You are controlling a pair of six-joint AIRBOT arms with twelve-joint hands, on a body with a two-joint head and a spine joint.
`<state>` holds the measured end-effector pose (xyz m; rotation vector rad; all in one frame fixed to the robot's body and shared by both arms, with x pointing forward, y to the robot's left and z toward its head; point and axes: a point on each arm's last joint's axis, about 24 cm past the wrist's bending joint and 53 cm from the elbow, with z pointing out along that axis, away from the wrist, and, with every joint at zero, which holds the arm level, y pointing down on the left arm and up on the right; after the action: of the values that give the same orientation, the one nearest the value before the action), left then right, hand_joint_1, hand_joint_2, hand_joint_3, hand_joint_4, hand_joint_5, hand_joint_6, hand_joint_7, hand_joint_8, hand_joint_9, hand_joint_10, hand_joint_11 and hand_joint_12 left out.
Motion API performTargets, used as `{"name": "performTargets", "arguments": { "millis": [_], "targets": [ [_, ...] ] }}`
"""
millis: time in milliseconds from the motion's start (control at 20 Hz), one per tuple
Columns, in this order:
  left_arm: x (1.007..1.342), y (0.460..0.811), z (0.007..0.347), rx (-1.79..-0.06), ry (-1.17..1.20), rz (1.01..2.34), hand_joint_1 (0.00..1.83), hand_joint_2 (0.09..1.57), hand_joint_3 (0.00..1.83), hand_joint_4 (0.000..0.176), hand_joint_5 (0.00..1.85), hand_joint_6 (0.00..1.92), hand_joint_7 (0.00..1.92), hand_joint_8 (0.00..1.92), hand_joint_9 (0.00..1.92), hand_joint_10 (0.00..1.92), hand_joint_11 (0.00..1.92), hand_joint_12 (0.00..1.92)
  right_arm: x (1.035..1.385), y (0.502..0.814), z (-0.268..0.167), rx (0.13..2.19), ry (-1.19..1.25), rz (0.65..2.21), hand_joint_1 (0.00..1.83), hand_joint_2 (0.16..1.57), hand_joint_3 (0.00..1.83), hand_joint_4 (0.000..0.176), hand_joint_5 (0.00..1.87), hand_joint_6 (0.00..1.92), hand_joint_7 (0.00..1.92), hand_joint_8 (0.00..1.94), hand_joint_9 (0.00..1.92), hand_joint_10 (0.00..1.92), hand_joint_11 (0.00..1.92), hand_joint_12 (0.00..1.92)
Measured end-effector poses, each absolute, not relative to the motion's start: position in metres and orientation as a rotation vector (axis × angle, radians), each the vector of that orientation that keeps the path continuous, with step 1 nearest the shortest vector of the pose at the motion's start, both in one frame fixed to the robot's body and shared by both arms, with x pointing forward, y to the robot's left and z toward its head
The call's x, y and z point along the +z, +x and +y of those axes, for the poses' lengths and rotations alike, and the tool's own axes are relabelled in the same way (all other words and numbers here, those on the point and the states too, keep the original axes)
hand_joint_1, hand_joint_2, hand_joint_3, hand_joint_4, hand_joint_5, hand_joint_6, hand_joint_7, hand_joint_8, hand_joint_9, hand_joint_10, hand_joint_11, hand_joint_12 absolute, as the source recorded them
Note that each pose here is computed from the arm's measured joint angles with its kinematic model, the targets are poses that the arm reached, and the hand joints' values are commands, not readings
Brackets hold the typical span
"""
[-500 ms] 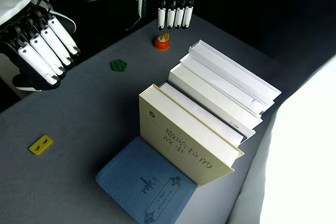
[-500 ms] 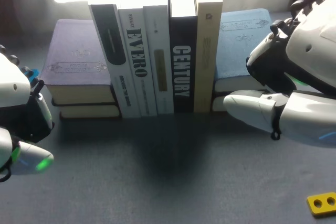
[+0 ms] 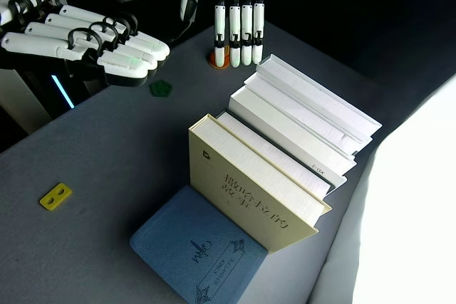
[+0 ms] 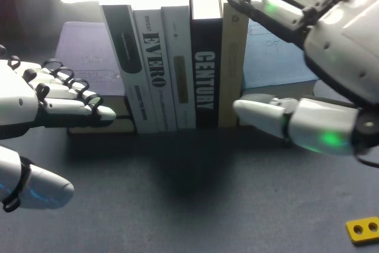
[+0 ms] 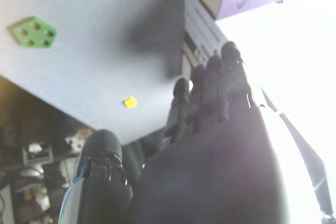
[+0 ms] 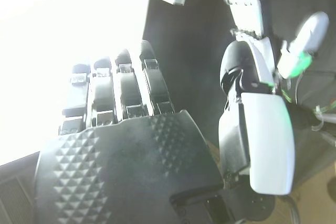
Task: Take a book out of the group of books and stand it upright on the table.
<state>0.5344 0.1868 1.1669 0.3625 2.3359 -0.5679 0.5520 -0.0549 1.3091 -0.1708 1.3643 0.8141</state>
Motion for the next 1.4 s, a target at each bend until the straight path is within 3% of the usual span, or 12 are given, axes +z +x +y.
{"name": "performTargets", "arguments": {
  "millis": [250, 450, 550, 800, 950, 1100, 1300, 1400],
  "targets": [
    [1.167, 0.535, 0.188, -0.567, 0.360, 2.336, 0.00, 1.26, 0.00, 0.035, 0.00, 0.00, 0.00, 0.00, 0.00, 0.00, 0.00, 0.00, 1.311, 0.580, -0.055, 0.767, -0.070, 1.308, 0.06, 1.13, 0.00, 0.000, 0.09, 0.00, 0.04, 0.01, 0.01, 0.00, 0.00, 0.00],
    [1.167, 0.539, 0.193, -0.562, 0.341, 2.337, 0.00, 1.26, 0.00, 0.044, 0.03, 0.01, 0.00, 0.00, 0.00, 0.00, 0.03, 0.01, 1.319, 0.598, -0.058, 0.769, -0.020, 1.260, 0.06, 1.13, 0.00, 0.000, 0.11, 0.01, 0.04, 0.00, 0.00, 0.00, 0.00, 0.00],
    [1.167, 0.540, 0.195, -0.559, 0.335, 2.338, 0.00, 1.28, 0.01, 0.036, 0.03, 0.01, 0.00, 0.00, 0.00, 0.00, 0.01, 0.01, 1.315, 0.607, -0.055, 0.790, 0.002, 1.267, 0.07, 1.14, 0.00, 0.000, 0.12, 0.02, 0.05, 0.01, 0.00, 0.00, 0.00, 0.00],
    [1.167, 0.540, 0.192, -0.563, 0.345, 2.337, 0.00, 1.27, 0.00, 0.041, 0.00, 0.00, 0.00, 0.00, 0.00, 0.00, 0.01, 0.01, 1.308, 0.615, -0.038, 0.825, 0.014, 1.270, 0.01, 1.14, 0.00, 0.000, 0.16, 0.03, 0.03, 0.01, 0.00, 0.00, 0.00, 0.00],
    [1.167, 0.542, 0.195, -0.559, 0.337, 2.339, 0.00, 1.27, 0.00, 0.032, 0.04, 0.02, 0.00, 0.00, 0.00, 0.00, 0.00, 0.00, 1.300, 0.626, -0.035, 0.816, 0.032, 1.273, 0.02, 1.14, 0.00, 0.017, 0.18, 0.03, 0.02, 0.00, 0.00, 0.00, 0.00, 0.00],
    [1.167, 0.542, 0.195, -0.559, 0.336, 2.339, 0.00, 1.27, 0.00, 0.031, 0.02, 0.00, 0.00, 0.00, 0.00, 0.00, 0.01, 0.01, 1.293, 0.629, -0.034, 0.819, 0.049, 1.288, 0.03, 1.14, 0.00, 0.028, 0.25, 0.05, 0.07, 0.02, 0.00, 0.00, 0.00, 0.00],
    [1.167, 0.543, 0.197, -0.558, 0.331, 2.340, 0.00, 1.28, 0.00, 0.029, 0.04, 0.01, 0.00, 0.00, 0.01, 0.00, 0.03, 0.02, 1.292, 0.627, -0.025, 0.839, 0.038, 1.289, 0.00, 1.16, 0.00, 0.024, 0.45, 0.09, 0.15, 0.01, 0.01, 0.00, 0.00, 0.00],
    [1.166, 0.544, 0.198, -0.555, 0.327, 2.342, 0.00, 1.27, 0.00, 0.034, 0.01, 0.00, 0.00, 0.00, 0.00, 0.00, 0.00, 0.01, 1.292, 0.628, -0.025, 0.839, 0.041, 1.288, 0.00, 1.17, 0.01, 0.014, 0.65, 0.10, 0.15, 0.00, 0.00, 0.00, 0.00, 0.00]
  ]
}}
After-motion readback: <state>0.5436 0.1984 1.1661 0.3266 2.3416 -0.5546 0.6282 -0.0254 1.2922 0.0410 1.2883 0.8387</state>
